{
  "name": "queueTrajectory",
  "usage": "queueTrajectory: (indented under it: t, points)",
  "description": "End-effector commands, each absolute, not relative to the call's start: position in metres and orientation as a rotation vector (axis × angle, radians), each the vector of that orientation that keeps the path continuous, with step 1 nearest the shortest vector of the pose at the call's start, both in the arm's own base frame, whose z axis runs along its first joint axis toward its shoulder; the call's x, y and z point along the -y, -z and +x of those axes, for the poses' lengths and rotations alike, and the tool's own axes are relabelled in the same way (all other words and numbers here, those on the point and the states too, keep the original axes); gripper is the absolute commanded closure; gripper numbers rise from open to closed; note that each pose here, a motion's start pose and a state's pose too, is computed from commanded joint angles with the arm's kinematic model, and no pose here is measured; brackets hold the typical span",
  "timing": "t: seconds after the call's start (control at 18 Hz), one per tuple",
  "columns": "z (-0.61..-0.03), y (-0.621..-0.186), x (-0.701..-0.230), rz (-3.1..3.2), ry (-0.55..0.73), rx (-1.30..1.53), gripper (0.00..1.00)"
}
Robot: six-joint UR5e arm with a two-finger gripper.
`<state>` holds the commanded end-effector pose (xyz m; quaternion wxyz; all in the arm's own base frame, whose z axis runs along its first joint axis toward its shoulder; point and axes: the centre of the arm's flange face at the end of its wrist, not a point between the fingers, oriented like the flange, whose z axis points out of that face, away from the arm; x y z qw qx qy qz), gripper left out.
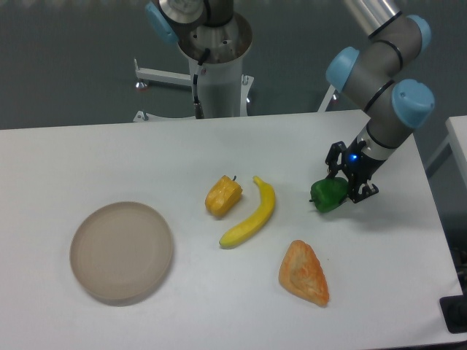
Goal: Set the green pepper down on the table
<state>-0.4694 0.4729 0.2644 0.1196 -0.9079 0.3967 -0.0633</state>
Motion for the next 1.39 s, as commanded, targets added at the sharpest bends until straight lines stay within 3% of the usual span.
queueTrajectory:
  t: [0.78,0.83,1.11,1.39]
  points:
    - [-0.468,-0.261,-0.477,-2.666,0.173,-1.133,0.54]
    - [-0.469,-0.261,-0.477,-2.667,0.174,-1.131,0.51]
    - [-0.47,-0.264,-0.478,-2.666,0.163,-1.132,0.17]
    - [-0.476,-0.278,-0.48,-2.671,0.122,-1.135,0.04]
